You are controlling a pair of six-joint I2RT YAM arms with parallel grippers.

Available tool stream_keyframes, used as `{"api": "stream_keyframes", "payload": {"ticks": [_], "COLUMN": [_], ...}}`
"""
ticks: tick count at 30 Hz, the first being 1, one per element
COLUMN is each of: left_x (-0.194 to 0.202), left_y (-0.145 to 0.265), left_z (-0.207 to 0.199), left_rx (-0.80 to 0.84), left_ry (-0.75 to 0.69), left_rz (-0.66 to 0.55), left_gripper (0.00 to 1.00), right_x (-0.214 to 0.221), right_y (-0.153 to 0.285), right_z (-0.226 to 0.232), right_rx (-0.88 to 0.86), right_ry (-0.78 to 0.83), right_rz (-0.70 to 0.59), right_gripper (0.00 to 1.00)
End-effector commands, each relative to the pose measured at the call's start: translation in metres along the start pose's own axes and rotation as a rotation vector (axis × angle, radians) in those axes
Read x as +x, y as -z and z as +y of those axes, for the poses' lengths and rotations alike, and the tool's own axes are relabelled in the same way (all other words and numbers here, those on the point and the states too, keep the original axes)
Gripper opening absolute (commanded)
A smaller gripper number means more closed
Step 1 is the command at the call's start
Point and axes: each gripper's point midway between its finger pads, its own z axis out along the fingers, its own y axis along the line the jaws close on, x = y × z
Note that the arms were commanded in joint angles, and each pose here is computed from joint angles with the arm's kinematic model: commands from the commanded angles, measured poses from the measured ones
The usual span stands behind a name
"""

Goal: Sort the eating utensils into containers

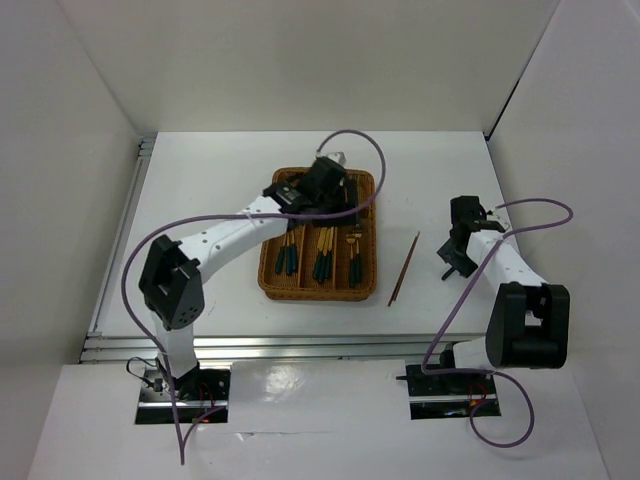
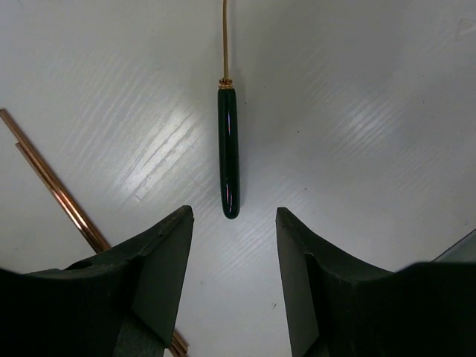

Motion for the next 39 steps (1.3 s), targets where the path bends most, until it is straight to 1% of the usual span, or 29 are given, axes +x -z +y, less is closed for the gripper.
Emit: {"api": "stream_keyframes", "payload": {"ticks": [1, 3, 6, 11, 14, 16, 17, 20, 22, 24, 25, 26, 27, 28, 31, 32, 35, 36, 38, 39], "left_x": [-0.055, -0.071, -0.076, -0.08, -0.085, -0.082, -0.086, -0.088, -0.092, -0.092, -0.093, -0.097, -0.091, -0.096, -0.099, -0.103, -0.106, -0.107, -0.117, -0.118], "left_y": [0.049, 0.064, 0.075, 0.081, 0.084, 0.087, 0.088, 0.093, 0.097, 0.098, 0.099, 0.103, 0.101, 0.107, 0.117, 0.119, 0.135, 0.136, 0.151, 0.152], "left_z": [0.008, 0.02, 0.039, 0.07, 0.081, 0.09, 0.097, 0.108, 0.112, 0.119, 0.126, 0.13, 0.133, 0.137, 0.157, 0.166, 0.18, 0.192, 0.198, 0.201], "left_rx": [0.073, 0.068, 0.035, -0.018, -0.042, -0.069, -0.086, -0.103, -0.106, -0.122, -0.143, -0.156, -0.168, -0.178, -0.246, -0.267, -0.287, -0.311, -0.306, -0.307], "left_ry": [-0.022, -0.006, 0.002, 0.039, 0.054, 0.062, 0.08, 0.097, 0.105, 0.114, 0.122, 0.129, 0.13, 0.136, 0.149, 0.163, 0.177, 0.186, 0.196, 0.193], "left_rz": [-0.112, -0.159, -0.193, -0.21, -0.226, -0.217, -0.229, -0.239, -0.252, -0.246, -0.248, -0.266, -0.248, -0.271, -0.291, -0.304, -0.328, -0.33, -0.37, -0.368], "left_gripper": [0.74, 0.74, 0.75, 0.75, 0.75, 0.75, 0.75, 0.75, 0.75, 0.75, 0.75, 0.75, 0.75, 0.75, 0.75, 0.75, 0.75, 0.76, 0.76, 0.76], "right_x": [-0.001, 0.005, 0.013, 0.014, 0.016, 0.018, 0.015, 0.017, 0.02, 0.021, 0.021, 0.021, 0.021, 0.021, 0.02, 0.019, 0.019, 0.017, 0.013, 0.008], "right_y": [-0.012, -0.017, -0.025, -0.03, -0.031, -0.033, -0.034, -0.038, -0.041, -0.044, -0.044, -0.044, -0.047, -0.047, -0.047, -0.047, -0.047, -0.046, -0.036, -0.032], "right_z": [-0.004, -0.004, -0.005, -0.003, -0.003, -0.003, -0.003, -0.003, -0.004, -0.003, -0.003, -0.003, -0.002, -0.002, -0.001, -0.002, -0.002, 0.002, 0.008, 0.01], "right_rx": [0.056, 0.064, 0.082, 0.084, 0.083, 0.089, 0.089, 0.097, 0.105, 0.113, 0.113, 0.113, 0.113, 0.113, 0.107, 0.114, 0.114, 0.1, 0.071, 0.063], "right_ry": [-0.013, -0.004, 0.01, 0.012, 0.014, 0.018, 0.014, 0.019, 0.032, 0.037, 0.037, 0.037, 0.037, 0.037, 0.043, 0.044, 0.044, 0.031, 0.025, 0.02], "right_rz": [-0.002, 0.022, 0.056, 0.059, 0.071, 0.077, 0.064, 0.072, 0.081, 0.09, 0.09, 0.09, 0.09, 0.09, 0.084, 0.078, 0.078, 0.08, 0.092, 0.084], "right_gripper": [0.56, 0.56, 0.56, 0.55, 0.54, 0.54, 0.54, 0.51, 0.51, 0.48, 0.43, 0.42, 0.4, 0.35, 0.26, 0.2, 0.12, 0.08, 0.06, 0.04]}}
